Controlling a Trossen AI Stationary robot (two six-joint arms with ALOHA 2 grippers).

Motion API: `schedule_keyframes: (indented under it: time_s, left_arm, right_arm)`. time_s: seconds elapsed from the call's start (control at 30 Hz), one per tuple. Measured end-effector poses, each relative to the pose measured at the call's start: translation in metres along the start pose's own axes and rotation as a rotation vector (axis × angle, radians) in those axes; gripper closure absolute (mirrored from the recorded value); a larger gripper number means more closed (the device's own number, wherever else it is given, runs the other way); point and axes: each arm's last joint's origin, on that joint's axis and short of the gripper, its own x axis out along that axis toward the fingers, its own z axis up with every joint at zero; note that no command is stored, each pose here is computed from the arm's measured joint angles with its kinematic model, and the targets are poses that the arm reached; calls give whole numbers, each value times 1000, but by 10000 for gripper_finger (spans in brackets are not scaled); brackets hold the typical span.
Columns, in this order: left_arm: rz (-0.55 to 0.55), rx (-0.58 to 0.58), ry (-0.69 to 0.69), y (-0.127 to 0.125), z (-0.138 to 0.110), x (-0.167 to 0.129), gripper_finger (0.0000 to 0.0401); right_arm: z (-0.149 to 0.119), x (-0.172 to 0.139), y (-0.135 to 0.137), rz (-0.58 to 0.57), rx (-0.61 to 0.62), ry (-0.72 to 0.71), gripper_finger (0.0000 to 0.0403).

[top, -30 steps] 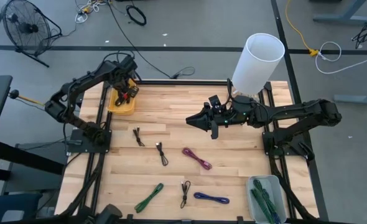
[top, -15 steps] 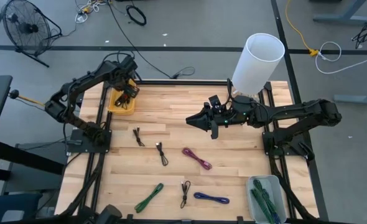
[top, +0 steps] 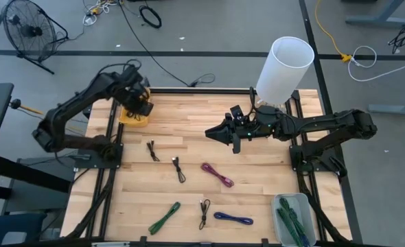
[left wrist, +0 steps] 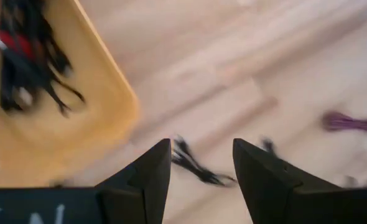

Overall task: Pick & Place USB Port
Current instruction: Put the black charger cable into the yellow bin

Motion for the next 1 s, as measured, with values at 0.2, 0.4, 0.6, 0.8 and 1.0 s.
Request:
schedule_keyframes:
  time_s: [0.2,0.4,0.6,0.8,1.0]
  left_arm:
    - [43,-83,56,-31,-36,-8,224]
    - [155,-162,40,-62,-63,-2,224]
    - [219,-239,39,-87,-81,12,224]
    - [235,-262,117,-102,-94,52,224]
    - [239,-340,168,-89,-115,99,224]
  right_arm:
    - [0,0,0,0,-6,0,321]
    - [0,0,0,0,-12,0,321]
    - [0,0,1,20,-27,12,321]
    - [-1,0,2,49,-38,32,321]
    - [-2,0,2,83,-42,60,321]
